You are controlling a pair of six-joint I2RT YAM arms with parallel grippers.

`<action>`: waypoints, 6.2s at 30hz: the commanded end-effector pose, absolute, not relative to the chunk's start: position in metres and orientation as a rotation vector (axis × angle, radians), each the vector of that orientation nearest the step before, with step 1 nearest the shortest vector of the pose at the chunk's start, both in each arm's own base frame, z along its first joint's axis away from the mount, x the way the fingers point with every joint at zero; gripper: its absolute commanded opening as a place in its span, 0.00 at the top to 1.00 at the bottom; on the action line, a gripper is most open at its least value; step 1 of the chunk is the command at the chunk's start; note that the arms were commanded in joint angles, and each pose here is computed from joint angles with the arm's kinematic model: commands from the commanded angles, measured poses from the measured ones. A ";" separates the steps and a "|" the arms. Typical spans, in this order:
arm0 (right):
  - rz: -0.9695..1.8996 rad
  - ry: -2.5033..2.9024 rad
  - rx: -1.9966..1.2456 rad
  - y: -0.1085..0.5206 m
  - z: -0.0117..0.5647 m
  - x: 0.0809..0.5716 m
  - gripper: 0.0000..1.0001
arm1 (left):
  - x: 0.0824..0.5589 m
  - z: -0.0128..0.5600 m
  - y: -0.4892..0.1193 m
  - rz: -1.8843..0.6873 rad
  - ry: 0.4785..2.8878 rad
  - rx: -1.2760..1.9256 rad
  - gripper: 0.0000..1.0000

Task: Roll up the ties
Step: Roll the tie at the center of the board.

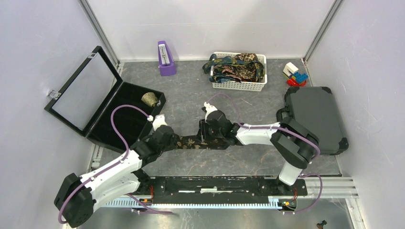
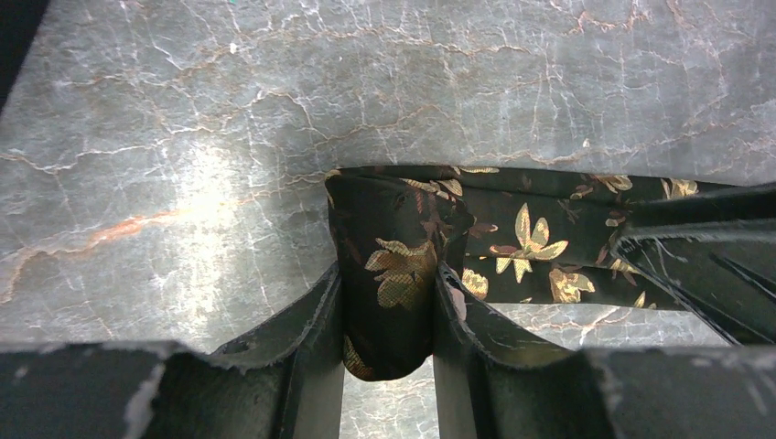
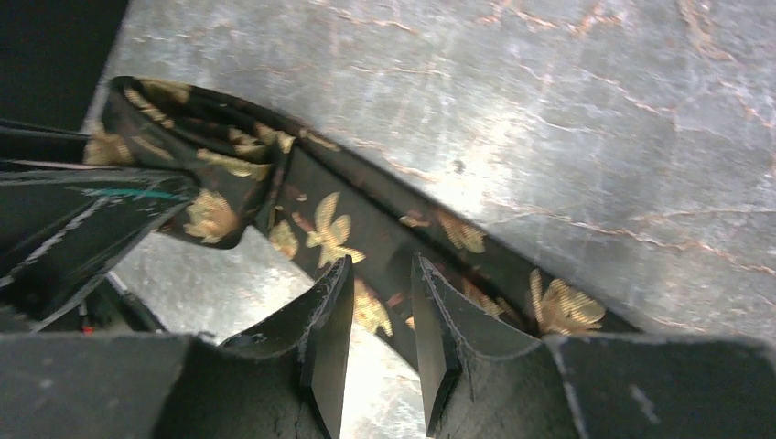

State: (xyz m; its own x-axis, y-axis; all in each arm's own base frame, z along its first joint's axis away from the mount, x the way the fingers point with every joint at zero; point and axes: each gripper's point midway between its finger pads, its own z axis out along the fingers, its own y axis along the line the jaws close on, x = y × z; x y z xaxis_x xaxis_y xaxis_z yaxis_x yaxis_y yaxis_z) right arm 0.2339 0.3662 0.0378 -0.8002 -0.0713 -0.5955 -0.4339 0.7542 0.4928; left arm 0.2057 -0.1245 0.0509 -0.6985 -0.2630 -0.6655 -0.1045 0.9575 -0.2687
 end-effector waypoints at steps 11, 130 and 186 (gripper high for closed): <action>1.259 2.216 -0.456 0.448 0.098 0.214 0.65 | 0.217 0.072 -0.120 -0.163 2.287 -0.251 0.88; 0.763 2.138 -0.178 0.241 0.132 0.240 0.69 | 0.241 0.023 -0.203 0.537 2.258 0.202 0.52; 0.856 2.176 -0.229 0.337 0.151 0.257 0.45 | 0.241 0.135 -0.146 -0.292 2.199 -0.134 0.00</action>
State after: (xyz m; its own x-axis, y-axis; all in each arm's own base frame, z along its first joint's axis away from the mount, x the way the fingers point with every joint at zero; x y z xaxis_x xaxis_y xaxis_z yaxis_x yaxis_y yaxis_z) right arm 0.2447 0.3114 0.1317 -0.7119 0.0549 -0.7002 -0.4171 0.7691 0.4844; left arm 0.2354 -0.1383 0.1326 -0.6142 -0.1258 -0.7790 -0.0720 0.9920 -0.1035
